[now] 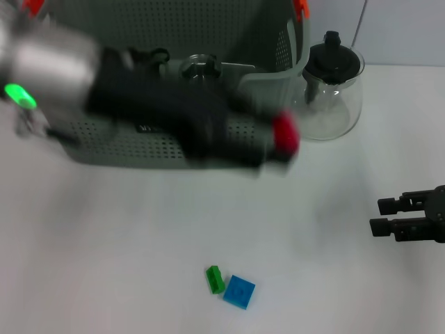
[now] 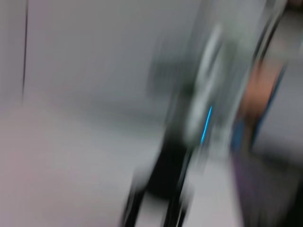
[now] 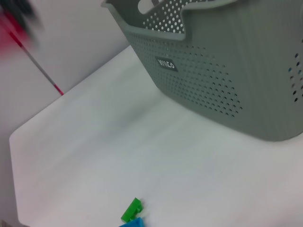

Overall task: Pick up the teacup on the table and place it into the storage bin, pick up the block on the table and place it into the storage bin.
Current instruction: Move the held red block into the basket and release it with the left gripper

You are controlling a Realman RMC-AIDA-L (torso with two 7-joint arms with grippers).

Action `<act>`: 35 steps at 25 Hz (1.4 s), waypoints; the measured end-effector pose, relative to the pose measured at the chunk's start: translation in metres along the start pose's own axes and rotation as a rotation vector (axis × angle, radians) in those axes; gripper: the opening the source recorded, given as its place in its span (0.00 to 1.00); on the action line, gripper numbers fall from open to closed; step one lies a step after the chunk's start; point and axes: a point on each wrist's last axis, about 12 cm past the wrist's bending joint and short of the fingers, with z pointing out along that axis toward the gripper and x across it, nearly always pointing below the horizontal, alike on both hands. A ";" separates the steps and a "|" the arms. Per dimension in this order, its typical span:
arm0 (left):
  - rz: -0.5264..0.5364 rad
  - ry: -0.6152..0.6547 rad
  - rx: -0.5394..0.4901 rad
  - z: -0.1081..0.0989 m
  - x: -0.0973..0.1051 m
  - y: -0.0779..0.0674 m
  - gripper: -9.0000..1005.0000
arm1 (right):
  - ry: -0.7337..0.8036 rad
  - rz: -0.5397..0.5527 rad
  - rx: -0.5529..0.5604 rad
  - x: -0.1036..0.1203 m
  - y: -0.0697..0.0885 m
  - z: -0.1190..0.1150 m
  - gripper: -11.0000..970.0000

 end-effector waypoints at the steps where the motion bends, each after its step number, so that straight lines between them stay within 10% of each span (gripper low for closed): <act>1: 0.015 -0.079 0.000 -0.011 -0.009 0.000 0.68 | 0.000 0.000 -0.001 0.000 0.000 0.000 0.68; 4: 0.024 -0.189 -0.070 -0.024 -0.030 0.014 0.68 | 0.001 -0.002 -0.001 0.000 0.000 0.001 0.68; 12: -0.179 -0.073 -0.541 0.010 -0.045 0.112 0.70 | 0.008 -0.005 0.000 -0.001 0.000 0.001 0.68; 17: -0.214 0.018 -0.632 0.030 -0.038 0.133 0.71 | 0.019 -0.006 0.002 -0.001 -0.001 0.001 0.68; 35: -0.192 0.157 -0.674 0.070 -0.014 0.138 0.75 | 0.034 -0.010 0.005 0.001 -0.001 0.000 0.68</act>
